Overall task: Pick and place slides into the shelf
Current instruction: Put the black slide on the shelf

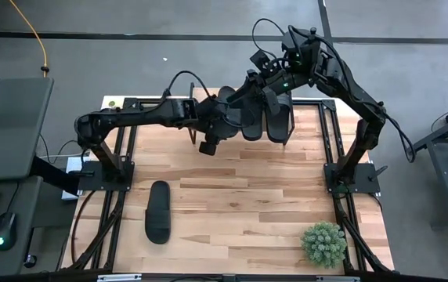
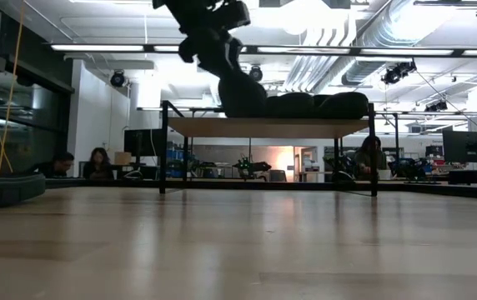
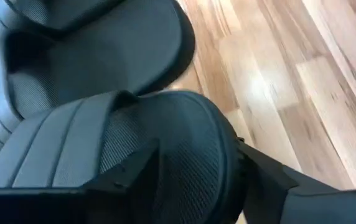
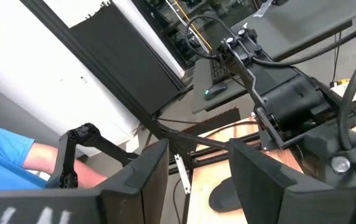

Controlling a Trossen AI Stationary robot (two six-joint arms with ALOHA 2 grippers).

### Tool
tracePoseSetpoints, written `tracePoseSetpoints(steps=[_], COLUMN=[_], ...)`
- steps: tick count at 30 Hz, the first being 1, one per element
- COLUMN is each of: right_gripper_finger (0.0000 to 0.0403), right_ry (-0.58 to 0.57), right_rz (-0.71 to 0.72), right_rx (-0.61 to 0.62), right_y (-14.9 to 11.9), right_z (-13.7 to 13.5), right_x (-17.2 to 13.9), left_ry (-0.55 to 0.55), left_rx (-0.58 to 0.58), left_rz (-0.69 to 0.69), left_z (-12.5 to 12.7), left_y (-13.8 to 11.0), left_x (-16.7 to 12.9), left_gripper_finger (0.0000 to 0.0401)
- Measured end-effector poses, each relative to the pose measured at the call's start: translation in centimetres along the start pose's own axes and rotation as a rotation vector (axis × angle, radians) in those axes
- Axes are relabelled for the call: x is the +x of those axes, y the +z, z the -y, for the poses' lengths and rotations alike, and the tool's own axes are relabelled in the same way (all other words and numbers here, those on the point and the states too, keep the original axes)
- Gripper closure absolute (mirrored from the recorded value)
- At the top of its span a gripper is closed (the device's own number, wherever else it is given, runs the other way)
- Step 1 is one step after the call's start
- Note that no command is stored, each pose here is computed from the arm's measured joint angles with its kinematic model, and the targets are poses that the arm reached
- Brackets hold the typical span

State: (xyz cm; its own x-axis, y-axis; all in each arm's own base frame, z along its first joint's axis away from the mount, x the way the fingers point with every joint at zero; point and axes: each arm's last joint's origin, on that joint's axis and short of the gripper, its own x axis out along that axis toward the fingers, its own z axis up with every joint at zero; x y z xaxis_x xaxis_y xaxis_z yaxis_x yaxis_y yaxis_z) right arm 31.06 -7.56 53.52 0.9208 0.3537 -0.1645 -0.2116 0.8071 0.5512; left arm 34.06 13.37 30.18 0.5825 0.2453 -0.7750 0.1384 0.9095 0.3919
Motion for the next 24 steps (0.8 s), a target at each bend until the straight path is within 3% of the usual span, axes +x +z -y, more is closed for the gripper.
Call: tracePoseSetpoints(steps=[14, 24], right_gripper_finger=[0.0245, 0.0245], right_ry=[0.0, 0.0], right_rz=[0.0, 0.0], right_rx=[0.001, -0.003], right_y=[0.0, 0.0], right_z=[0.0, 0.0], right_x=[0.0, 0.0], left_ry=[0.095, 0.084], left_rx=[-0.016, -0.072], left_rz=[-0.054, -0.08], left_z=[-0.32, 0.24], left_y=[-0.05, -0.02], left_x=[-0.16, -0.17], left_gripper_finger=[0.0083, 0.0052])
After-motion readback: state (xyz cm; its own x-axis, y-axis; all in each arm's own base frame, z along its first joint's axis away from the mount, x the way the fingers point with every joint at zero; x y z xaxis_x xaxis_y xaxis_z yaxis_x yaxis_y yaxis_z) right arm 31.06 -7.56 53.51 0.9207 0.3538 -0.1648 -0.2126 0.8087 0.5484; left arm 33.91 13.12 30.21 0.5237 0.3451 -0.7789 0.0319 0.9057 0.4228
